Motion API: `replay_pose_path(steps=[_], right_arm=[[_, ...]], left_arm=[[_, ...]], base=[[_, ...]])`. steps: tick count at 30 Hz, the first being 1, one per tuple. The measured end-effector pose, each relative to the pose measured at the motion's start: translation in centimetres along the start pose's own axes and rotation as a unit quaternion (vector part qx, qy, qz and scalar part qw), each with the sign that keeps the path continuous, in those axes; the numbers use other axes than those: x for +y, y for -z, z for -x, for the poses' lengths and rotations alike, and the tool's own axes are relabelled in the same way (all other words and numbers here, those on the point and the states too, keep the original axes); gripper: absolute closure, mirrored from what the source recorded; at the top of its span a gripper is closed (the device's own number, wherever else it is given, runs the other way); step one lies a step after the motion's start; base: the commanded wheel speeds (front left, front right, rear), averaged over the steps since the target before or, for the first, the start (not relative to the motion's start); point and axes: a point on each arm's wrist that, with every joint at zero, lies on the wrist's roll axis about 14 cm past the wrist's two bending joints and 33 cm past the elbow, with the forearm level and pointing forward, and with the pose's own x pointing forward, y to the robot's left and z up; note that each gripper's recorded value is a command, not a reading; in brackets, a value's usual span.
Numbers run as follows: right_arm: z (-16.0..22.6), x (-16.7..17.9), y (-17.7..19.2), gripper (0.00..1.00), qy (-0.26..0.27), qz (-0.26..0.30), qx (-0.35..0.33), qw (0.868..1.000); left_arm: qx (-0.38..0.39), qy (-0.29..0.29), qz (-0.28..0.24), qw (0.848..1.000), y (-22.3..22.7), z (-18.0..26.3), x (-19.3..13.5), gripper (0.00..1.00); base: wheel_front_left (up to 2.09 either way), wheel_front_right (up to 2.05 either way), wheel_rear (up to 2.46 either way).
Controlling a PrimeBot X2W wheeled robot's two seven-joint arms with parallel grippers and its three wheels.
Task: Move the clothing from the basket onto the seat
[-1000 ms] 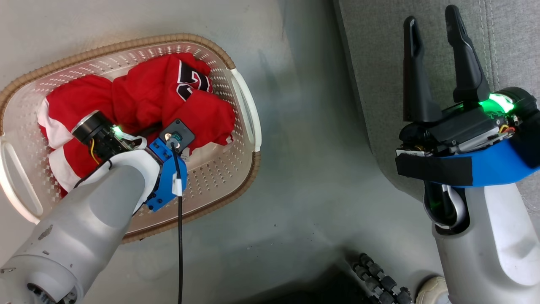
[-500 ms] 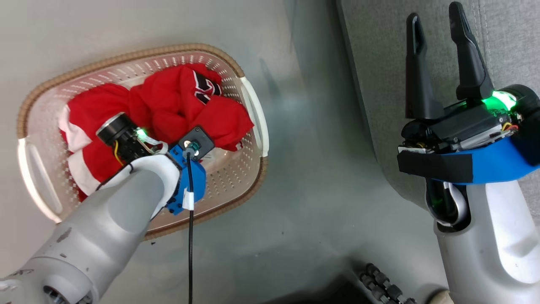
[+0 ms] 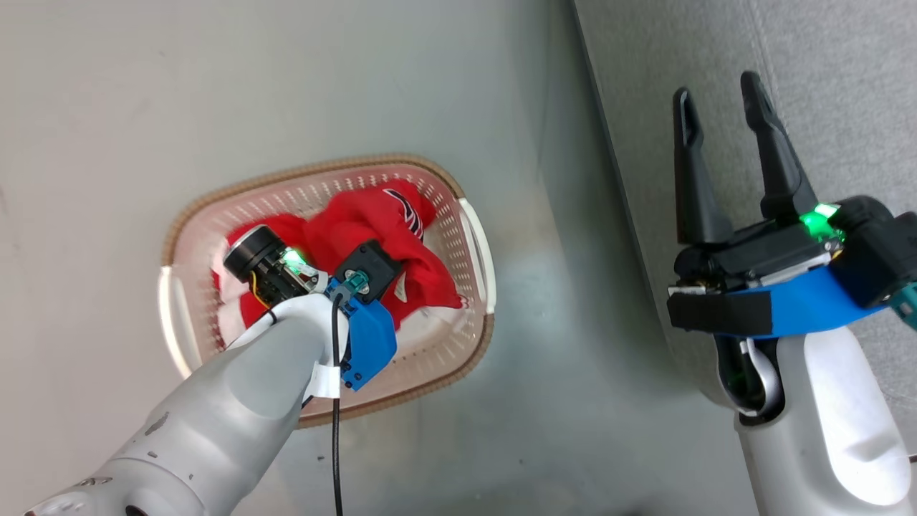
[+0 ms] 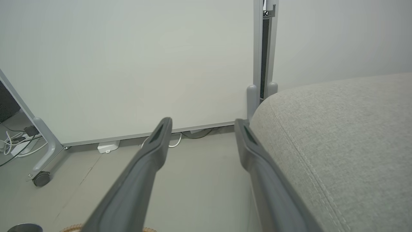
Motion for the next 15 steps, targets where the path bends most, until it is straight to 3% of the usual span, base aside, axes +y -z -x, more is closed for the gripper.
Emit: replay_pose_path(steps=[15], right_arm=[[3.9, 3.2, -6.1, 0.00, -0.023, -0.008, -0.046, 0.999]], left_arm=[[-0.148, -0.101, -0.017, 0.984, -11.3, 9.2, 1.8, 1.00]], base=[[0.00, 0.00, 0.00]])
